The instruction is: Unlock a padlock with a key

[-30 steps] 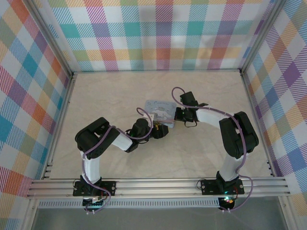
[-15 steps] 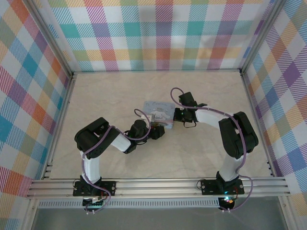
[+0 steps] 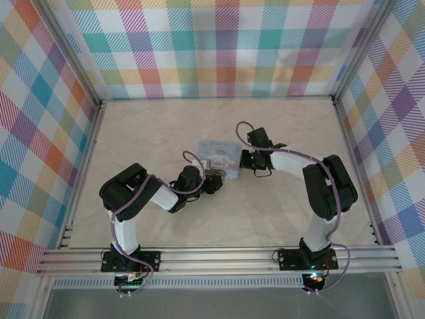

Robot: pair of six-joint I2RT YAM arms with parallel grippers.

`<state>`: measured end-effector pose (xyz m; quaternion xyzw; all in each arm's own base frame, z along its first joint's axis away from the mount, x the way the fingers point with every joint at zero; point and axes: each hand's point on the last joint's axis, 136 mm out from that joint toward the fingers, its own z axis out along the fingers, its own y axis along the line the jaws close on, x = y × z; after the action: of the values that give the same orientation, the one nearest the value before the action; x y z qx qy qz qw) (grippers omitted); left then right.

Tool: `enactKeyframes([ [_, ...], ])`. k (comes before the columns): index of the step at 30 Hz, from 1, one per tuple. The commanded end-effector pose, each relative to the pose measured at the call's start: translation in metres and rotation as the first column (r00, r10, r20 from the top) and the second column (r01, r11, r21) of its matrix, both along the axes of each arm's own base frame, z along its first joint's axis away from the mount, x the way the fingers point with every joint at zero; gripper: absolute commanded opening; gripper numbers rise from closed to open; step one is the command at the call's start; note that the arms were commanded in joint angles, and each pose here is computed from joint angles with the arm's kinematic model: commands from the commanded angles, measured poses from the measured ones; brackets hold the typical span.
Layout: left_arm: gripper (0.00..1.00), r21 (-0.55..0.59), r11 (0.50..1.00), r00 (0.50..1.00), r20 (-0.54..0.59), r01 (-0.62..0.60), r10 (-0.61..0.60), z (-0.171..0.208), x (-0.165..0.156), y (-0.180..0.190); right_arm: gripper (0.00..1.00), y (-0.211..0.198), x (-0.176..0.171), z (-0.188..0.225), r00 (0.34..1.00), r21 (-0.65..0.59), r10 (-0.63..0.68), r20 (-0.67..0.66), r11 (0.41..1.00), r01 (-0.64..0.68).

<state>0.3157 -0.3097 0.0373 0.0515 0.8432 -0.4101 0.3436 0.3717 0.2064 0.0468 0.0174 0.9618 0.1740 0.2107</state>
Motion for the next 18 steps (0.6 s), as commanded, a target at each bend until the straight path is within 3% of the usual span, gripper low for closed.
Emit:
enactKeyframes([
  [1,0.22,0.054,0.999,0.998,-0.062,0.007,-0.003,-0.017,-0.01,0.012,0.0,0.009,0.0,0.01,1.0,0.03,0.024,0.018,0.999,-0.025],
  [4,0.14,0.055,0.998,0.998,-0.063,0.013,-0.009,-0.017,-0.009,0.012,0.0,0.009,-0.001,0.009,1.0,0.028,0.026,0.015,0.999,-0.027],
  [9,0.09,0.052,0.998,0.997,-0.069,0.024,-0.021,-0.015,-0.007,0.011,0.0,0.011,-0.002,0.01,0.999,0.039,0.033,0.013,0.999,-0.034],
  [14,0.33,0.031,0.999,0.996,-0.081,0.039,-0.037,-0.015,-0.005,0.004,0.0,0.012,-0.003,0.009,0.999,0.049,0.036,0.009,0.998,-0.036],
  [18,0.38,-0.037,0.997,0.994,-0.081,0.066,-0.069,-0.011,-0.002,-0.011,0.0,0.014,-0.003,0.008,0.999,0.053,0.035,0.007,0.998,-0.036],
])
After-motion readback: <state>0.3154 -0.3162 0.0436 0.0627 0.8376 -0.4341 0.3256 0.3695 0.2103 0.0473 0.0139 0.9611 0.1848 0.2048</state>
